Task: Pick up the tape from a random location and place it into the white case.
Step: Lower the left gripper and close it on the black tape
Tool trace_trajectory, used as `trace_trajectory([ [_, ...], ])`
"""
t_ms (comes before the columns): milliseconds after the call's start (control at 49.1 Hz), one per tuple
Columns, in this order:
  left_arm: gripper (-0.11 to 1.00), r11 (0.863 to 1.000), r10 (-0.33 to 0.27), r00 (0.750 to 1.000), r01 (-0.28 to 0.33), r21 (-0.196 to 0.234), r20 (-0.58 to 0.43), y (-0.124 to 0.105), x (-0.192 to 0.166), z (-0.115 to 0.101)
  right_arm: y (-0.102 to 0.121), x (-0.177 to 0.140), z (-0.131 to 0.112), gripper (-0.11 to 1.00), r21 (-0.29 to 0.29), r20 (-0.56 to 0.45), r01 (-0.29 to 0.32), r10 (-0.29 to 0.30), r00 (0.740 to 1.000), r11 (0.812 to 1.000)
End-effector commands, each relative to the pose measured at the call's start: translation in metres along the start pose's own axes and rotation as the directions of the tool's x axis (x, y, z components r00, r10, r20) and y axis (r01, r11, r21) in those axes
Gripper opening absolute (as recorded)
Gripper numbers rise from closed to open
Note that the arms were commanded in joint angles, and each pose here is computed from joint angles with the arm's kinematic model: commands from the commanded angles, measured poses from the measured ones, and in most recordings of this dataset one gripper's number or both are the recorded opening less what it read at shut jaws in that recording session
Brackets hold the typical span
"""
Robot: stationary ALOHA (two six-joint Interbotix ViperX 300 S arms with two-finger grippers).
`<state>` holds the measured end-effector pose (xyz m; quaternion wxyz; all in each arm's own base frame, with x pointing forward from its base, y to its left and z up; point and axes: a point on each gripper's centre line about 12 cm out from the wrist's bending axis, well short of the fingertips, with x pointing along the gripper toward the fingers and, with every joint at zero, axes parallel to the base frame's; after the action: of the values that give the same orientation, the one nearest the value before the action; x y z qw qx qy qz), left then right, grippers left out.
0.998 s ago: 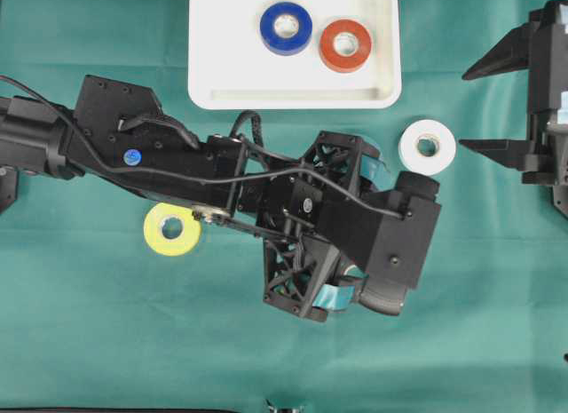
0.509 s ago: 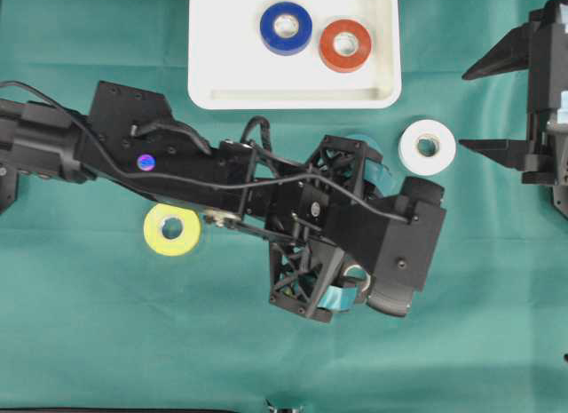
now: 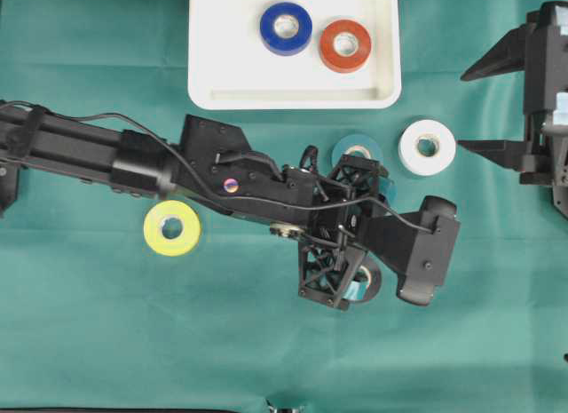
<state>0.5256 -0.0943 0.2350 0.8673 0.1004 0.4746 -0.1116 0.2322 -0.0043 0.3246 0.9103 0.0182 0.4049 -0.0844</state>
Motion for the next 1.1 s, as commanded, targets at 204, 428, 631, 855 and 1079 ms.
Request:
trace_trajectory([
  [204, 0.98, 1.0, -0.001, 1.0, 0.001, 0.004, -0.004, -0.004, 0.026, -0.011, 0.0, -0.001, 0.005, 0.9, 0.002, 0.014, 0.0, 0.0, 1.0, 1.0],
  [428, 0.98, 1.0, -0.009, 1.0, 0.01, 0.012, -0.03, -0.01, 0.051, -0.019, -0.002, 0.002, 0.006, 0.9, 0.006, 0.005, 0.009, -0.009, 1.0, 1.0],
  [631, 0.98, 1.0, -0.008, 1.0, 0.009, 0.013, -0.016, -0.012, 0.061, -0.02, -0.003, 0.003, 0.006, 0.9, 0.011, 0.004, 0.016, -0.016, 1.0, 1.0],
  [855, 0.98, 1.0, -0.004, 1.0, 0.004, 0.008, -0.004, -0.008, 0.071, -0.022, -0.003, 0.003, 0.006, 0.9, 0.011, 0.004, 0.016, -0.016, 1.0, 1.0],
  [1079, 0.98, 1.0, -0.004, 1.0, 0.004, 0.005, -0.018, -0.007, 0.083, -0.027, -0.004, 0.003, 0.006, 0.9, 0.011, 0.001, 0.017, -0.017, 1.0, 1.0],
])
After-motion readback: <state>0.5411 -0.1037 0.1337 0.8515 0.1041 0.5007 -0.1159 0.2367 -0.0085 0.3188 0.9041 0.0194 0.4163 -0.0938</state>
